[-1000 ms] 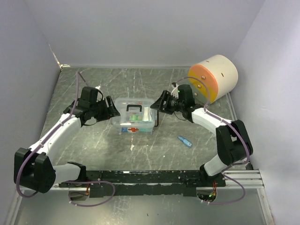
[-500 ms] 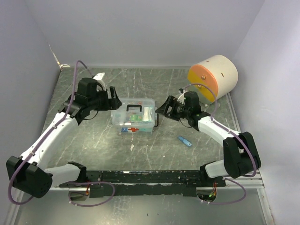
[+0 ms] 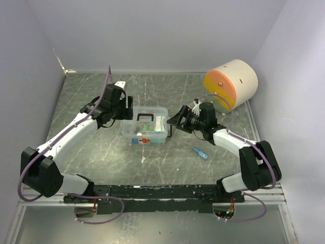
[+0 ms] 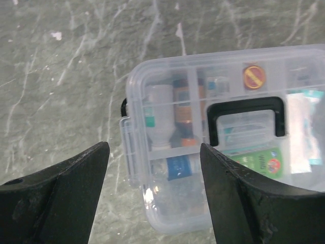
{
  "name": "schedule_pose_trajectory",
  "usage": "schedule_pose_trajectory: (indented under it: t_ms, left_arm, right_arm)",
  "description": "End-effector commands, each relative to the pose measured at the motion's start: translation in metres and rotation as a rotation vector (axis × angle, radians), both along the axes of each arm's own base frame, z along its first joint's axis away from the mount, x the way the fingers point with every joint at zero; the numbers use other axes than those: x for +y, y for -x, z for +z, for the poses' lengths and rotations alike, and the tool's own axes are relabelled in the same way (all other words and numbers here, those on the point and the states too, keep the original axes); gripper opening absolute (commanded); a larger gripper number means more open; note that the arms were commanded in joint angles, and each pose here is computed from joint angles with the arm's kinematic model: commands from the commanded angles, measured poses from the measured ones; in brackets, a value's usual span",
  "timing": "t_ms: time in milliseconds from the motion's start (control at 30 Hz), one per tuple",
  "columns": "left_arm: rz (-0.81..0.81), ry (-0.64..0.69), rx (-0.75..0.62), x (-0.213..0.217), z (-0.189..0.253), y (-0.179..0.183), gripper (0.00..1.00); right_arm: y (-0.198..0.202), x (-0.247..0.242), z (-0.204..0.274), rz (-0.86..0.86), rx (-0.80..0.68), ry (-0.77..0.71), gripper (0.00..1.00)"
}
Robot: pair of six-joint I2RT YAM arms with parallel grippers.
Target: Organize the medicine kit
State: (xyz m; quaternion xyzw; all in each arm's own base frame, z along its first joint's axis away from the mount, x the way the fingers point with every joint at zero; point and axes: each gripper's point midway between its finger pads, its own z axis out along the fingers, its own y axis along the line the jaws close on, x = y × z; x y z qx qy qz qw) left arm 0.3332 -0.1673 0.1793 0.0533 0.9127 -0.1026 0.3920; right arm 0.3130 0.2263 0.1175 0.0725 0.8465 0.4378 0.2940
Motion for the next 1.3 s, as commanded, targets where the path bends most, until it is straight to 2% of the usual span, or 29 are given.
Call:
schedule_pose_trajectory:
  t_ms: [0, 267, 467, 567, 767, 1033, 1267]
  left_arm:
    - [0.084, -0.065, -0.043, 0.016, 0.015, -0.009, 0.83]
    - [0.118, -0.107, -0.023, 0.026, 0.006, -0.007, 0.83]
    - [0.132, -0.132, 0.029, 0.029, -0.011, -0.002, 0.83]
    - [0.139, -0.151, 0.061, 0.031, -0.02, 0.0, 0.82]
    - [0.136, -0.16, 0.096, 0.03, -0.032, 0.003, 0.81]
    - [0.146, -0.166, 0.137, 0.031, -0.047, 0.008, 0.69]
    - [0.135, -0.157, 0.154, 0.028, -0.052, 0.009, 0.67]
  right_arm:
    - [-0.003, 0.006, 0.007, 0.009, -0.03, -0.046, 0.8]
    - [-0.005, 0.006, 0.008, 0.007, -0.04, -0.051, 0.81]
    - [-0.007, 0.004, -0.017, 0.001, 0.02, -0.009, 0.84]
    - [-0.005, 0.005, -0.025, -0.007, 0.041, -0.022, 0.87]
    - [0.0, 0.011, -0.035, 0.022, 0.066, -0.069, 0.88]
    - [0.005, 0.019, -0.041, 0.047, 0.112, -0.127, 0.88]
    - [0.011, 0.027, -0.038, 0.071, 0.159, -0.208, 0.86]
